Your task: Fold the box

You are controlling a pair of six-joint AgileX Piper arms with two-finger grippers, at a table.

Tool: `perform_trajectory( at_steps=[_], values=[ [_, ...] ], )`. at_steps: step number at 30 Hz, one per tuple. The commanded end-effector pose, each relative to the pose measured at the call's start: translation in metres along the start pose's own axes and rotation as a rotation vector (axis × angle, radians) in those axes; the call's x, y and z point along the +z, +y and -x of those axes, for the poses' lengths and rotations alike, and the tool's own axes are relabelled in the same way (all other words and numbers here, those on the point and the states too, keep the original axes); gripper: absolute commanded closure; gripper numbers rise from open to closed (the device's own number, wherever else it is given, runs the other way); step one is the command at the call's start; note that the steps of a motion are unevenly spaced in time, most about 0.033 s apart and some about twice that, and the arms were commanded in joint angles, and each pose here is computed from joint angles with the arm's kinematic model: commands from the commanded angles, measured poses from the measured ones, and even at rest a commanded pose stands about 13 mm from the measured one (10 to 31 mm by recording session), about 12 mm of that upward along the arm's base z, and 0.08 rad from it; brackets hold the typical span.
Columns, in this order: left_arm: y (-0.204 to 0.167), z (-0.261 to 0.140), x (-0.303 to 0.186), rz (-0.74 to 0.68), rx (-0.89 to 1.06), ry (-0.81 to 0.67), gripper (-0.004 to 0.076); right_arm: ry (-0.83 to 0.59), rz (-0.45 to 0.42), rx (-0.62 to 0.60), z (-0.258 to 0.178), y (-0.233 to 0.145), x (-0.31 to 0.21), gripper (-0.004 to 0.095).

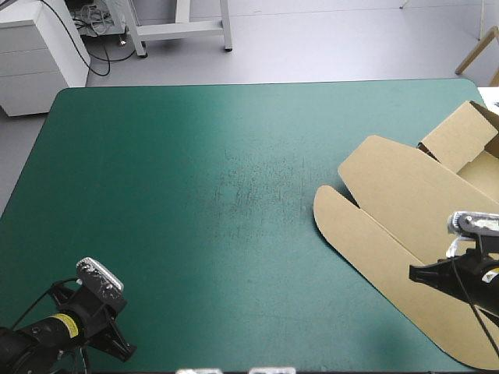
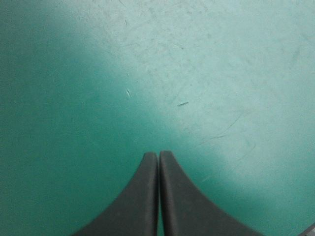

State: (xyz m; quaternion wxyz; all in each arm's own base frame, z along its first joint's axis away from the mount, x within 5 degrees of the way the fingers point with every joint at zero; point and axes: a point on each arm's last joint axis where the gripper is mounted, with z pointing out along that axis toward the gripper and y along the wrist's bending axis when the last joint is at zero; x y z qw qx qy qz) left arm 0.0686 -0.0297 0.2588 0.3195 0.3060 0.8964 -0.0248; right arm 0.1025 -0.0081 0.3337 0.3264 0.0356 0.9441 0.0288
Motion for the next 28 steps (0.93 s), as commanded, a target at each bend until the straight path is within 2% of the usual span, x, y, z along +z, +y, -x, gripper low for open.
perform_trajectory(
  at_steps=[1, 11, 18, 28],
  values=[
    [0.001, 0.009, -0.004, 0.007, -0.009, -0.059, 0.0734, -0.047, 0.000, -0.038, -0.009, 0.001, 0.002, 0.0922],
    [0.001, 0.009, -0.004, 0.007, -0.009, -0.059, 0.0734, -0.062, -0.005, -0.141, -0.041, 0.003, 0.007, 0.0922],
    [0.001, 0.009, -0.004, 0.007, -0.009, -0.059, 0.0734, -0.150, -0.028, -0.133, -0.052, 0.002, 0.014, 0.0922],
    [0.001, 0.009, -0.004, 0.007, -0.009, -0.059, 0.0734, -0.170, -0.030, -0.125, -0.053, 0.003, 0.010, 0.0922]
  ],
)
